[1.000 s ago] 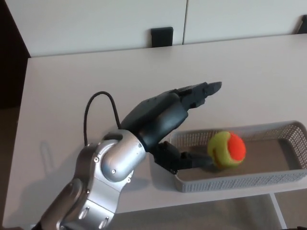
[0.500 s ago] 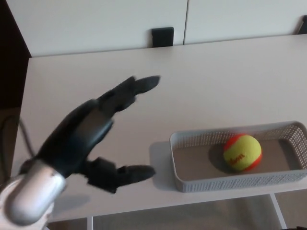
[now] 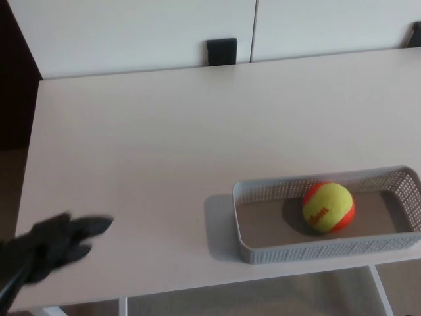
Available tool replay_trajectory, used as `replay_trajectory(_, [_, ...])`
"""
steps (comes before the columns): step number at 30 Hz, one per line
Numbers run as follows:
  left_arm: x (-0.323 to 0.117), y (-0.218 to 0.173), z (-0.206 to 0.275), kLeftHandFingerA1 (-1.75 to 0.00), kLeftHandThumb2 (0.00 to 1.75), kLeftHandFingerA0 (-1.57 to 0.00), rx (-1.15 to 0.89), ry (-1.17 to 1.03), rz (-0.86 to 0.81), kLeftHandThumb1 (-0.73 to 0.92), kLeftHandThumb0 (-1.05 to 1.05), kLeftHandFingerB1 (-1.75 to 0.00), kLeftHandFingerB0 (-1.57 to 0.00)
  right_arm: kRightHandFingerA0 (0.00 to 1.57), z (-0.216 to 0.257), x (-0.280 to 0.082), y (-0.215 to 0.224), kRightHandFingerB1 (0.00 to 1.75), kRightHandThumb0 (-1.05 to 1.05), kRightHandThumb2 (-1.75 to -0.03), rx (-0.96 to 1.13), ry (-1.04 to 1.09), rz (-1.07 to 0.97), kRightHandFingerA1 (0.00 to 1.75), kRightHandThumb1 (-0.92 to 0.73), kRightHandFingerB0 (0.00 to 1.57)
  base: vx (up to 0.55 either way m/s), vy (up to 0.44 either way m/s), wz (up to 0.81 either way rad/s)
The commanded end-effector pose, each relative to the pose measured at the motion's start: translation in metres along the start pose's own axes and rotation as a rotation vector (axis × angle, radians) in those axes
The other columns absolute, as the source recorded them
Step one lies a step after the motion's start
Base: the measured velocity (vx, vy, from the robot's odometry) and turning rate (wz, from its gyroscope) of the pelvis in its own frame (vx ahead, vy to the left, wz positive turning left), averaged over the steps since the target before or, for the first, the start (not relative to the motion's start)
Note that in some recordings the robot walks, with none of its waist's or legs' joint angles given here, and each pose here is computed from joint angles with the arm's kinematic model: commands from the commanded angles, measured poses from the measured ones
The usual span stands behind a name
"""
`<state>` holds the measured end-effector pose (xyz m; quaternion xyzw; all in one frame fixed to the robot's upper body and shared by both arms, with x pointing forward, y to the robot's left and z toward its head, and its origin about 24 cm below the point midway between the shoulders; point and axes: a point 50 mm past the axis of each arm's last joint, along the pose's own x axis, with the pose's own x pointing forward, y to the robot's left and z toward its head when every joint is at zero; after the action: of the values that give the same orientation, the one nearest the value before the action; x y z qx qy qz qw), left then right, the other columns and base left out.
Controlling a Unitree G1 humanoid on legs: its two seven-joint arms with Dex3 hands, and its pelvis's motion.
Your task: The robot walk towards a table in front and uses its left hand to pickup a tennis ball on the left side and put it in a container on the right hand side
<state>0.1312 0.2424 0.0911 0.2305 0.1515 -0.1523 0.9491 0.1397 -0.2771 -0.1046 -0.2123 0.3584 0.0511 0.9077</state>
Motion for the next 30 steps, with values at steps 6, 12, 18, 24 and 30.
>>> replay_trajectory(6, [-0.122,0.023,-0.057,-0.46,0.68,-0.34,-0.172,0.071,-0.607,0.36,-0.53,-0.44,-0.37,0.73,-0.038,-0.020,-0.002,0.43,-0.41,-0.57,-0.028,0.133,-0.009,0.46,-0.61,0.60,0.00,0.000,0.00])
replay_trajectory(12, [-0.114,0.018,-0.080,-0.41,0.54,-0.44,-0.093,0.185,-0.555,0.45,-0.45,-0.37,-0.44,0.76,-0.047,-0.026,0.001,0.44,-0.39,-0.56,0.003,0.157,-0.014,0.48,-0.60,0.61,0.00,0.000,0.00])
replay_trajectory(18, [-0.104,0.005,-0.119,-0.46,0.54,-0.54,-0.165,0.278,-0.374,0.48,-0.42,-0.40,-0.48,0.76,-0.056,-0.033,0.003,0.45,-0.45,-0.59,-0.011,0.170,-0.002,0.52,-0.61,0.59,0.00,0.000,0.00])
replay_trajectory(24, [-0.084,0.004,-0.165,-0.45,0.56,-0.48,-0.247,0.448,-0.032,0.54,-0.55,-0.41,-0.44,0.75,-0.056,-0.032,0.002,0.44,-0.47,-0.59,-0.010,0.175,-0.019,0.56,-0.61,0.59,0.00,0.000,0.00])
replay_trajectory(30, [-0.075,0.015,-0.214,-0.43,0.57,-0.27,-0.356,0.701,0.166,0.57,-0.51,-0.38,-0.26,0.76,-0.056,-0.032,-0.001,0.42,-0.47,-0.59,-0.019,0.173,-0.020,0.54,-0.63,0.56,0.00,0.000,0.00])
